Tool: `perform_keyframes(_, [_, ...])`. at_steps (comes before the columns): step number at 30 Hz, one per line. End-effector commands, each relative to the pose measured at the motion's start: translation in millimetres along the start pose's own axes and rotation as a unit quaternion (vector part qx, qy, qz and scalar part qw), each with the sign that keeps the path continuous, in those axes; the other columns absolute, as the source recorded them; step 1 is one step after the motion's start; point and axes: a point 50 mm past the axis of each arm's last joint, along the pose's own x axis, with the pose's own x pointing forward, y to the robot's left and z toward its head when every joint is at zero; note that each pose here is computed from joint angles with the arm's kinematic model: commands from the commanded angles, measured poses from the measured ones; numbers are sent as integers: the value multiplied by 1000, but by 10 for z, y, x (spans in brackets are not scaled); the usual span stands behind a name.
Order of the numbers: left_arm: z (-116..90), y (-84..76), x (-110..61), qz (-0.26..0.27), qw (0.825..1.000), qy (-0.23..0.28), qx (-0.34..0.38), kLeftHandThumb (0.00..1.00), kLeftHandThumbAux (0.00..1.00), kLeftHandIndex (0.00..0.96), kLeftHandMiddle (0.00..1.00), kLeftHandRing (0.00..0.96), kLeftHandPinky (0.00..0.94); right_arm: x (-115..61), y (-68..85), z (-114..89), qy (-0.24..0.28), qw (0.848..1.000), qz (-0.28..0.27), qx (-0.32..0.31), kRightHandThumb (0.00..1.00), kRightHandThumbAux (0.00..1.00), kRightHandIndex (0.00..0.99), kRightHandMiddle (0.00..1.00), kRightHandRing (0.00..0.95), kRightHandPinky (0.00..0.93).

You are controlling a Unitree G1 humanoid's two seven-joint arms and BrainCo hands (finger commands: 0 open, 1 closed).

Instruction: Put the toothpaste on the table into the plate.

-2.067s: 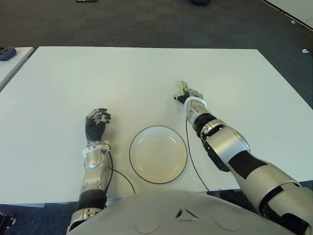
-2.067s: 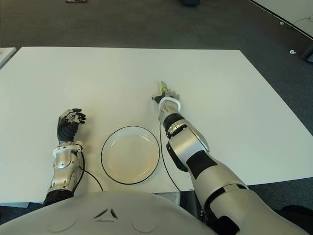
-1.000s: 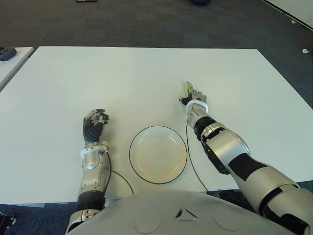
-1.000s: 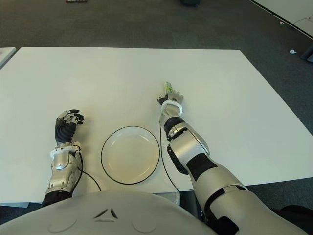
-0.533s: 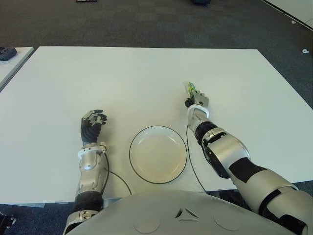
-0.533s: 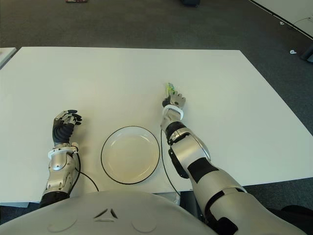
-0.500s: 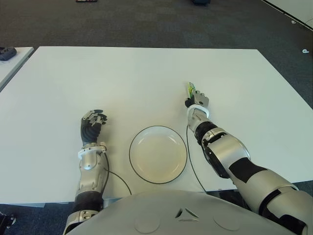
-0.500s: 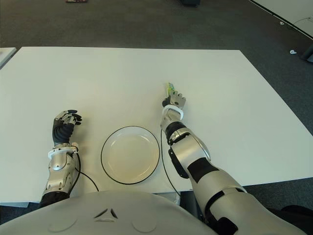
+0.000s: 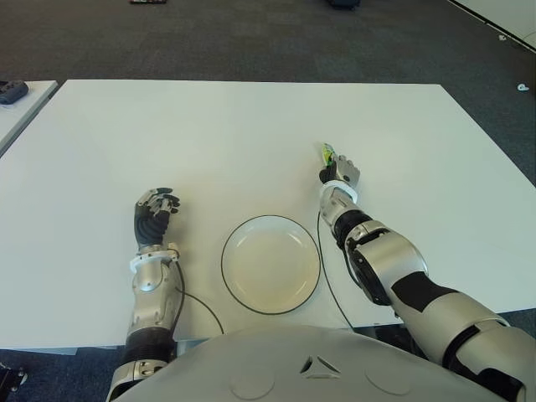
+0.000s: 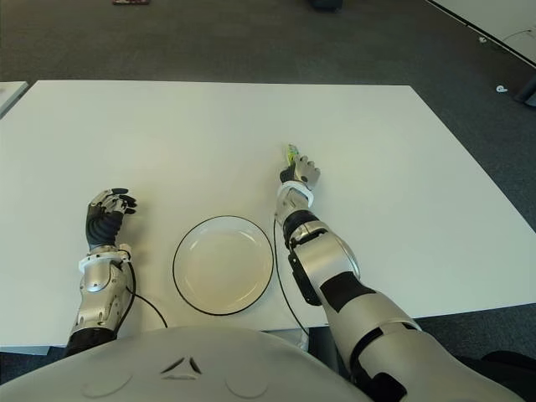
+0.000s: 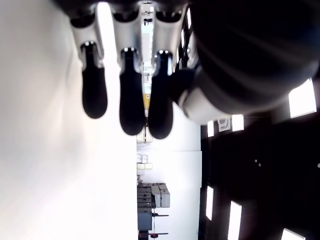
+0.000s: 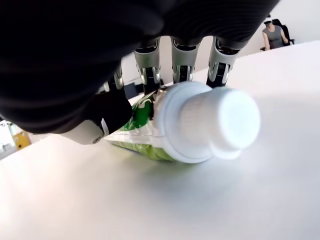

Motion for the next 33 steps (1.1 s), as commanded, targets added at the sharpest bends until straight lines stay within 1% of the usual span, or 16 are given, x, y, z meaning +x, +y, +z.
perform_keyframes(1, [-28, 3, -4, -9, 1000, 6, 2, 704, 715, 429, 551, 546, 519, -88, 194, -159, 35, 999, 38, 14, 793, 497, 276, 263, 308, 366])
perform_keyframes(5, [-25, 5, -3, -10, 1000, 5, 2, 705, 714, 429, 552, 549, 518, -89, 193, -162, 35, 999, 32, 20, 810, 505, 304, 327, 372, 412])
perform_keyframes(8, [-20, 7, -2, -11, 1000, 3, 4, 705, 714, 429, 553, 550, 517, -101, 208, -160, 30, 999, 29, 19, 819, 507, 342, 391, 432, 464])
perform_keyframes(9, [-19, 8, -2, -11, 1000, 2, 4, 705, 714, 429, 553, 550, 516, -105, 214, -161, 29, 999, 29, 19, 786, 578, 372, 422, 459, 490])
perform_keyframes(12, [-17, 12, -2, -11, 1000, 0, 6, 705, 714, 430, 553, 547, 514, -114, 230, -162, 26, 999, 30, 25, 748, 662, 407, 471, 498, 527])
perform_keyframes(18, [-16, 27, -5, -11, 1000, 2, 9, 704, 714, 430, 546, 540, 507, -126, 260, -157, 27, 996, 40, 73, 735, 698, 426, 547, 558, 556])
perform_keyframes(19, [-15, 29, -5, -10, 1000, 2, 9, 704, 714, 429, 541, 537, 505, -125, 261, -155, 26, 995, 41, 83, 781, 684, 433, 548, 570, 565])
perform_keyframes(22, [-15, 34, -7, -10, 1000, 2, 9, 704, 715, 429, 536, 533, 503, -125, 263, -150, 25, 994, 42, 98, 836, 668, 441, 552, 590, 581])
perform_keyframes(25, [-12, 38, -9, -9, 1000, 1, 9, 704, 715, 428, 533, 531, 504, -125, 263, -142, 22, 991, 42, 122, 853, 664, 440, 562, 623, 615])
perform_keyframes(30, [-11, 43, -12, -7, 1000, 0, 6, 706, 715, 428, 535, 535, 511, -127, 267, -132, 20, 986, 44, 161, 857, 665, 433, 571, 668, 662])
perform_keyframes(33, [-13, 45, -12, -7, 1000, 4, 5, 707, 715, 428, 527, 526, 498, -128, 267, -130, 18, 983, 44, 177, 855, 667, 425, 568, 688, 691])
